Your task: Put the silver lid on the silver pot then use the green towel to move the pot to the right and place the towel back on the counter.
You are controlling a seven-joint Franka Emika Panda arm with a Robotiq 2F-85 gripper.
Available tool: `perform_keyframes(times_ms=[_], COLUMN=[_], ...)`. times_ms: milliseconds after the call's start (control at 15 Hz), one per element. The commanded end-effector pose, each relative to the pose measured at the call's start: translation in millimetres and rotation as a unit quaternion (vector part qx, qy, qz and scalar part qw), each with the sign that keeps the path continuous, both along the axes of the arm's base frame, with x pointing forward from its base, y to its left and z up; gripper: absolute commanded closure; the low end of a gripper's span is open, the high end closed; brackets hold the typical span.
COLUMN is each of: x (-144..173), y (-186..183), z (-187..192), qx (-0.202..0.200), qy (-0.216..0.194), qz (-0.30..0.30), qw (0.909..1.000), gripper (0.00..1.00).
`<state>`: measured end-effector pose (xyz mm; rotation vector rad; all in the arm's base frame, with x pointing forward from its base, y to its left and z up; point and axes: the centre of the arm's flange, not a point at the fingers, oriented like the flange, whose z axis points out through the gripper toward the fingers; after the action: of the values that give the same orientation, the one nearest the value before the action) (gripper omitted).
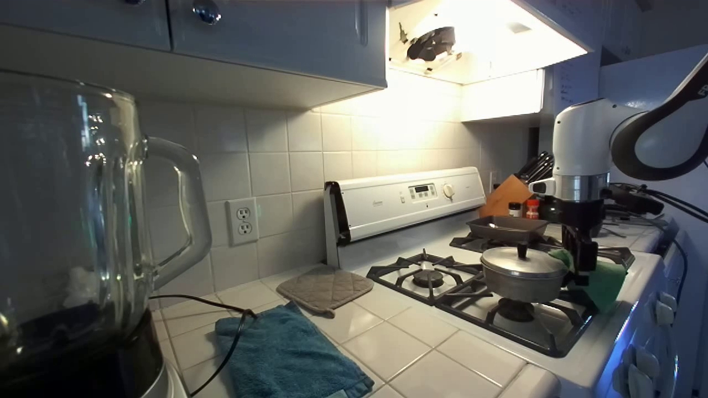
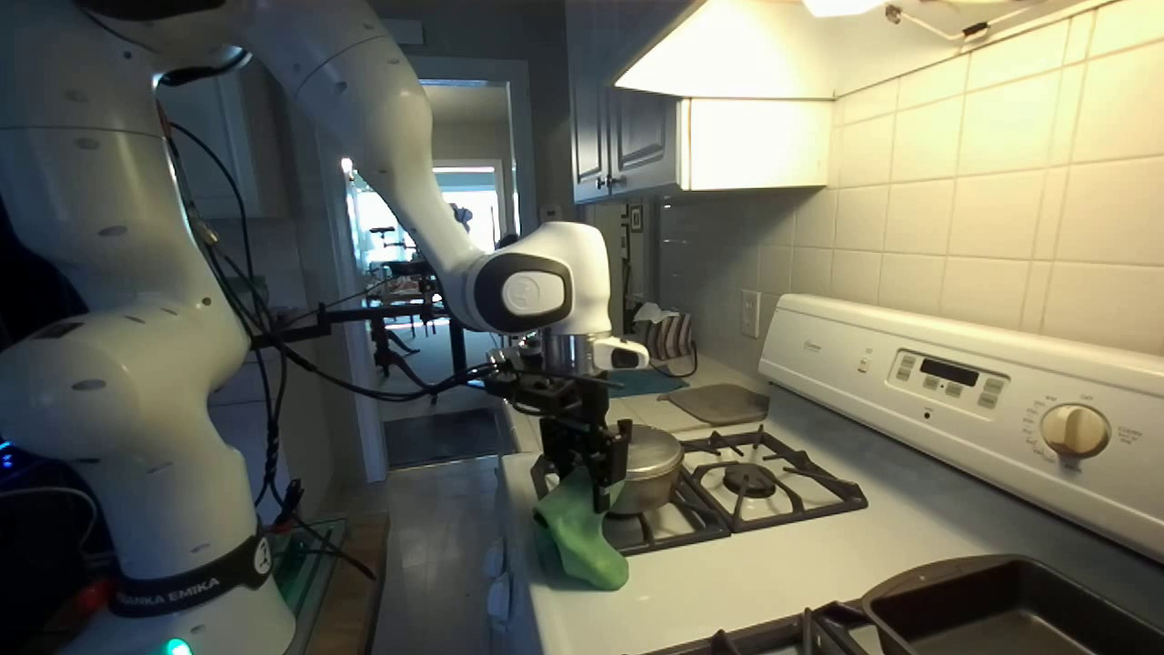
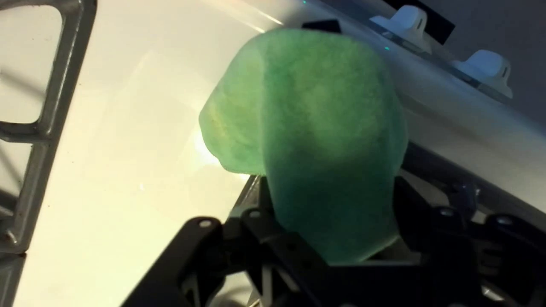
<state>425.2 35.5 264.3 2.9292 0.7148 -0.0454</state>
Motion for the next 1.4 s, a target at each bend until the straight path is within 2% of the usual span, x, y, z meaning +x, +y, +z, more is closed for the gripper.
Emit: perform_keyframes(times_ms=[0,333,1333], x=[10.4,12.1,28.7], y=[1.9,4.0,30.5], z=[-6.5,-6.7,16.0], qx=[-0.003,0.001,0.001], qy=[-0.006,-0.009,-0.033], qz=[0.015,0.017,0.024], qw=[0.9999,0.9998,0.9992], gripper=[0.62,0.95,0.93])
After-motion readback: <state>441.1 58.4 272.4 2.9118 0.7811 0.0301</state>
